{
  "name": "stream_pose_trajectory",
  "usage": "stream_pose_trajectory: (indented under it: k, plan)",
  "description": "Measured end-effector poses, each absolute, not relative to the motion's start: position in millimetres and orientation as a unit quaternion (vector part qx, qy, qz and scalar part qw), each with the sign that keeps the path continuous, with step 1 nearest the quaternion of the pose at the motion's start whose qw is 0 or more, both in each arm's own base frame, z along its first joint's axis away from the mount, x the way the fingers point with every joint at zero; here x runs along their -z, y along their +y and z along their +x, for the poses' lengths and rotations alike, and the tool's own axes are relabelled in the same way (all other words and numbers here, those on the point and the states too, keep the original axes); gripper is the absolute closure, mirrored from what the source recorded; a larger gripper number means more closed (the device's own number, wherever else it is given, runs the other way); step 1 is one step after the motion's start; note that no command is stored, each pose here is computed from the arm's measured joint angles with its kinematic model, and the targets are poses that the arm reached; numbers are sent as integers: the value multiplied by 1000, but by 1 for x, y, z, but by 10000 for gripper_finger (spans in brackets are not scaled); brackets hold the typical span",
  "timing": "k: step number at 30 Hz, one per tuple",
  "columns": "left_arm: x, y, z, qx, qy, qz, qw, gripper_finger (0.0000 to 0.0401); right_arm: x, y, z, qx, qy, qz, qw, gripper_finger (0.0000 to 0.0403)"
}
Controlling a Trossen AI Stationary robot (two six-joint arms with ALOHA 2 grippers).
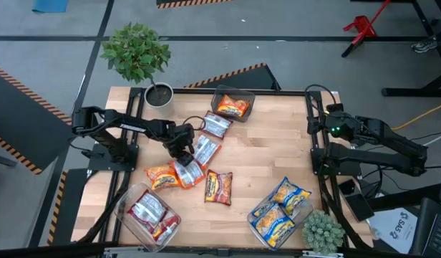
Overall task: Sort Maruchan noodles
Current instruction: Put the orange noodle pack into the black bin
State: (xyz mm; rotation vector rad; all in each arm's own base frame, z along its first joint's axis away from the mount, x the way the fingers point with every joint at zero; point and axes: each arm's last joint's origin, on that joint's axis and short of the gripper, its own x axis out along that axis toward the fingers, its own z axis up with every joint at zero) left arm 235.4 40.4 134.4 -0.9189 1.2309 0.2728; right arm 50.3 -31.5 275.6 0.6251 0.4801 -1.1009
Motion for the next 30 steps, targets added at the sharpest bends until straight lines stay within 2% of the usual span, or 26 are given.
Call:
stream_pose_trajectory:
  k: [7, 9, 18, 30]
  plan:
    - [-136, 38, 236, -120, 553, -442, 696, 369, -276, -31, 50, 510, 222, 289, 779, 123]
    - [-136, 37, 236, -120, 550, -459, 687, 390, -276, -31, 50, 510, 222, 289, 779, 123]
    - [-150, 32, 249, -111, 532, -506, 670, 398, -276, -31, 50, 510, 222, 289, 779, 123]
    - [-208, 30, 288, -71, 467, -517, 714, 400, -276, -31, 50, 508, 223, 290, 780, 123]
